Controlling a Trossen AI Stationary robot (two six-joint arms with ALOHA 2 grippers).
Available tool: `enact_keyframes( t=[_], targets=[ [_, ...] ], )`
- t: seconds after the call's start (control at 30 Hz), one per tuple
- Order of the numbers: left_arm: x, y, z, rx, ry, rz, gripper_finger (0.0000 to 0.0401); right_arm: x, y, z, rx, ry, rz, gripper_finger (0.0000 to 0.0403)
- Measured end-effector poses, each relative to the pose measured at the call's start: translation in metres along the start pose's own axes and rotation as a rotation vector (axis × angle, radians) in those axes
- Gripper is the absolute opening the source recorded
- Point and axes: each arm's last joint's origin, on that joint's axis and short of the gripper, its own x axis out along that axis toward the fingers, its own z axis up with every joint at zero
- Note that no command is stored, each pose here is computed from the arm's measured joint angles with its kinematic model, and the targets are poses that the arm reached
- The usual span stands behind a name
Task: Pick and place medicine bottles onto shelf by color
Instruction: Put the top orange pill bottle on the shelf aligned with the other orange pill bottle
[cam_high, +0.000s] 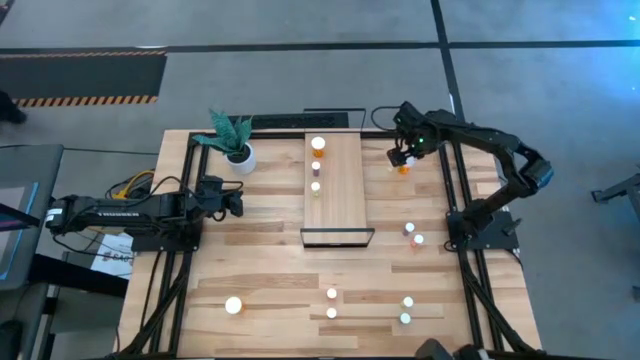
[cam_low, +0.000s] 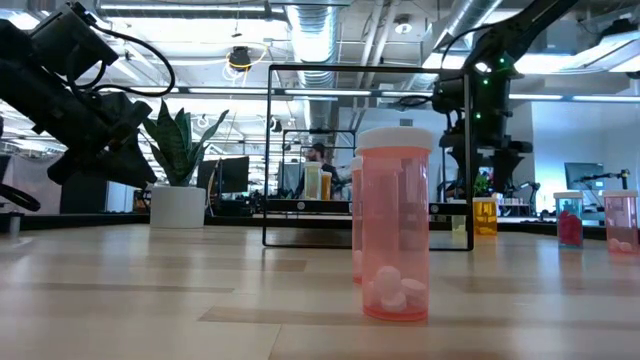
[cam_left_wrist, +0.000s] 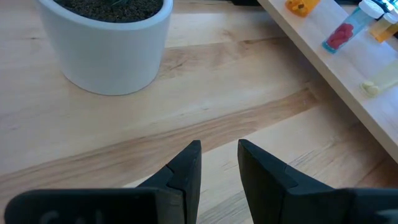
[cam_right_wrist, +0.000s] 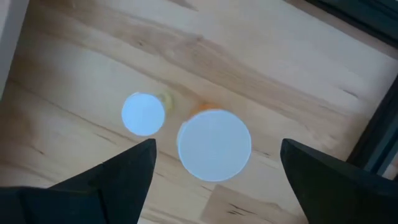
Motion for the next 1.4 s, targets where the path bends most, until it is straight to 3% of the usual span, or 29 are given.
enact_keyframes(
  t=[0.23, 0.57, 0.77, 1.17, 1.4],
  targets=[
    [0.000, 0.000, 0.000, 0.000, 0.000, 0.000, 0.0091, 0.006, 0.001, 0.001, -0.048, 0.024, 0.000, 0.0369],
    [0.000, 0.000, 0.000, 0.000, 0.000, 0.000, 0.0091, 0.038, -0.009, 0.008, -0.034, 0.145, 0.039, 0.0369],
    [0.000, 0.000, 0.000, 0.000, 0.000, 0.000, 0.0091, 0.042, -0.013, 0.012, -0.026, 0.135, 0.064, 0.0365],
    [0.000, 0.000, 0.000, 0.000, 0.000, 0.000, 0.0091, 0.041, -0.007, 0.010, -0.021, 0.134, 0.066, 0.0289],
    [0.000, 0.000, 0.000, 0.000, 0.000, 0.000, 0.0091, 0.041, -0.006, 0.009, 0.015, 0.145, 0.061, 0.0270]
  ],
)
